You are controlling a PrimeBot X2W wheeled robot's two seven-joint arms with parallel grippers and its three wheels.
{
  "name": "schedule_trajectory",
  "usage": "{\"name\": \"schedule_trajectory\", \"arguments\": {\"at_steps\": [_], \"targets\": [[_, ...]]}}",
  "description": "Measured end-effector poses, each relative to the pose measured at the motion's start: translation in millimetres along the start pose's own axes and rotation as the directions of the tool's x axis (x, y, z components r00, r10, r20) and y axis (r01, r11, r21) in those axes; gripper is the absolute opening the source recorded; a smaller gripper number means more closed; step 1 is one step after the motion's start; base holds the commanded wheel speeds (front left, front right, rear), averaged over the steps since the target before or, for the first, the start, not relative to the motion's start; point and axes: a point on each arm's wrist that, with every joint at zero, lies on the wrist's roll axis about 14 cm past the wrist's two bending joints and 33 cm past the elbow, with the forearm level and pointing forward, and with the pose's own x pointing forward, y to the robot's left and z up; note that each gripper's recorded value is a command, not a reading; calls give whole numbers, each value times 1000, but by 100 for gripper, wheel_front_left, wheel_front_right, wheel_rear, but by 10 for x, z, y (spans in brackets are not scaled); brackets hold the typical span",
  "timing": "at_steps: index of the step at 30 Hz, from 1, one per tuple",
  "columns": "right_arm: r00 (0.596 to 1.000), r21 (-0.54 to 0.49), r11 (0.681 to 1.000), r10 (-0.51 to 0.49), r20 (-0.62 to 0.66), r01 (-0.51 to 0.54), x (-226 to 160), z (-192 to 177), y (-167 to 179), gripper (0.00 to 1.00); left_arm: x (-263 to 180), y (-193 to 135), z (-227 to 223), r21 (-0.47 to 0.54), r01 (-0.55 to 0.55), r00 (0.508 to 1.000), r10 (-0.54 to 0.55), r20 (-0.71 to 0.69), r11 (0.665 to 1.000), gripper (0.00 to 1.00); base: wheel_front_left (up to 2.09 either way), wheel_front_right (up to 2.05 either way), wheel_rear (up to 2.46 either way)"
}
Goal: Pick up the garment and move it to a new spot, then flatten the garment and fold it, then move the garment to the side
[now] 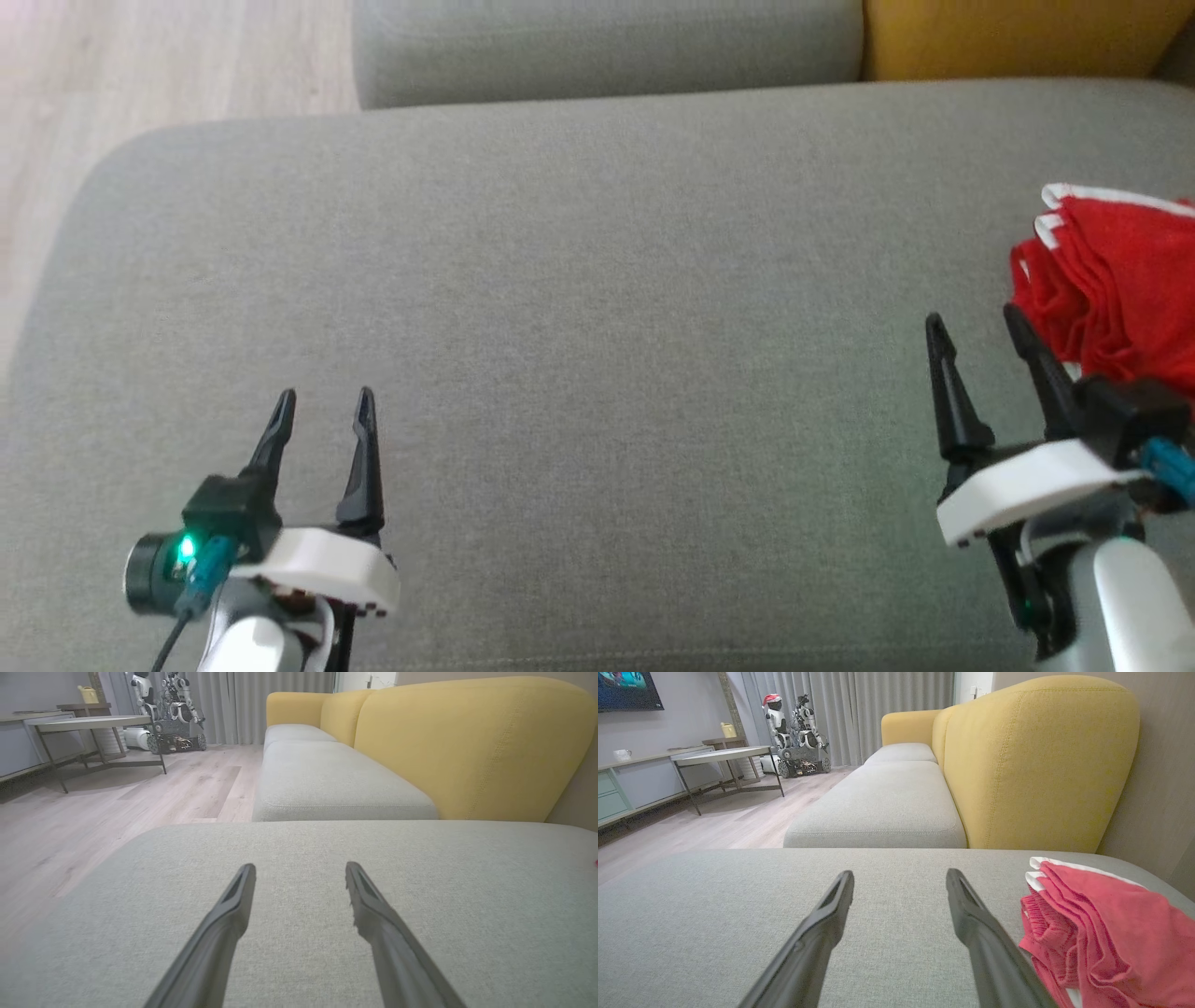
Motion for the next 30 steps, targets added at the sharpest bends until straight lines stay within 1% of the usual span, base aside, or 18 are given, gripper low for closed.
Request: {"name": "schedule_trajectory", "arguments": {"at_steps": [9, 18, 30], "targets": [[1000, 2, 1000, -1, -20, 1, -252, -55, 79, 100, -219, 50, 30, -3, -10, 1000, 10, 4, 1000, 100, 0, 0, 0], [1000, -11, 1000, -19, -22, 19, -394, -49, 50, 100, -274, -45, 45, 0, 22, 1000, -22, 6, 1000, 100, 0, 0, 0], [999, -4, 1000, -26, -21, 26, -439, -44, 50, 100, -288, -41, 61, -1, 24, 1000, -24, 8, 1000, 100, 0, 0, 0]]}}
